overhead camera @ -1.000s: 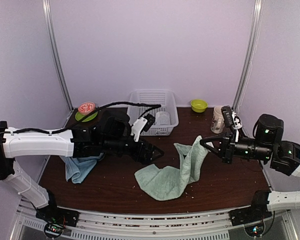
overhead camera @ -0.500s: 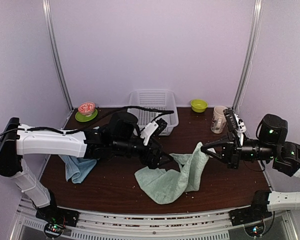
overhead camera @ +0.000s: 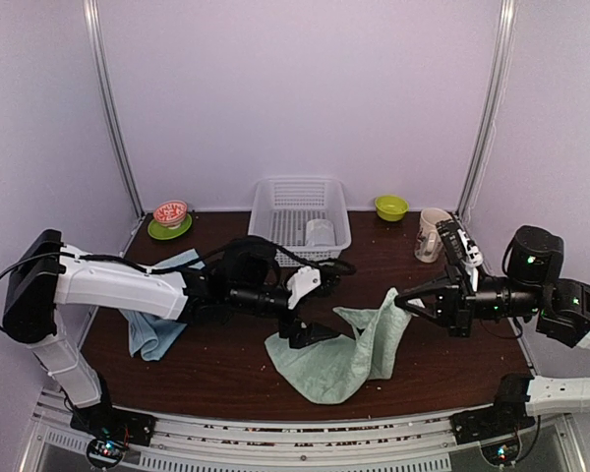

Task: Roll the towels
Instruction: Pass from the right arm to the left

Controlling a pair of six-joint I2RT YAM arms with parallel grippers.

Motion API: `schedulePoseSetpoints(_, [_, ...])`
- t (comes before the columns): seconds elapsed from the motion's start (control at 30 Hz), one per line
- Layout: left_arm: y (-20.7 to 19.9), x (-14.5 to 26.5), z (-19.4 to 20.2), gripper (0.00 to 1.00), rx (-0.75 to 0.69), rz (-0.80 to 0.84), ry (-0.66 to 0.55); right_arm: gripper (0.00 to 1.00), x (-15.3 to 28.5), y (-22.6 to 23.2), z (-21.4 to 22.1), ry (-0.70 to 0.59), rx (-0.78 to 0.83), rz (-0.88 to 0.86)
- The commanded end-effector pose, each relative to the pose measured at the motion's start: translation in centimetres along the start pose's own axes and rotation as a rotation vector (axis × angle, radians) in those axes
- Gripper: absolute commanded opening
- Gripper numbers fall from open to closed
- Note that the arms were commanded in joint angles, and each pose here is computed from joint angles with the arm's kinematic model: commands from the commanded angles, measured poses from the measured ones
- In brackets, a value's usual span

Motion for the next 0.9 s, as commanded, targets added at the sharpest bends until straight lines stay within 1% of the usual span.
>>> schedulePoseSetpoints(0.0, [1.8, -0.6, -1.9, 0.91, -0.182, -0.022, -0.066, 0.00, 0.5, 0.6, 0.0, 0.004, 0.025, -0.026])
schedulePoseSetpoints(0.07, [2.2, -1.0, -2.0, 0.89, -0.197, -0.017, -0.060, 0.00, 0.5, 0.7, 0.2, 0.007, 0.027, -0.031])
schedulePoseSetpoints(0.17, [2.5, -1.4, -2.7, 0.84, -0.208, 0.013, -0.073, 0.00, 0.7, 0.7, 0.3, 0.008, 0.027, -0.031])
schedulePoseSetpoints(0.23, [2.1, -1.4, -3.2, 0.81, -0.209, 0.045, -0.094, 0.00, 0.8, 0.7, 0.4, 0.008, 0.029, -0.031])
schedulePoseSetpoints(0.43, [0.9, -2.2, -2.7, 0.72, -0.187, 0.136, -0.089, 0.00, 0.8, 0.7, 0.5, 0.008, 0.032, -0.031])
schedulePoseSetpoints(0.73, [-0.2, -2.5, -2.3, 0.62, -0.166, 0.216, -0.091, 0.00, 0.6, 0.7, 0.6, 0.015, 0.034, -0.034])
schedulePoseSetpoints(0.8, [-0.2, -2.6, -2.1, 0.57, -0.163, 0.219, -0.085, 0.00, 0.5, 0.7, 0.5, 0.015, 0.034, -0.038])
schedulePoseSetpoints(0.87, [-0.2, -2.7, -2.0, 0.50, -0.164, 0.221, -0.083, 0.00, 0.4, 0.7, 0.5, 0.018, 0.034, -0.040])
Point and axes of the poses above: each gripper's point midway between its finger pads, its own x axis back along the fingers, its own y axis along the line the jaws close on, z = x × y, the point moved 1 cm from there along x, back along the fingers, and after that the axes turned 5 degrees about -x, right-handed, at the moved point
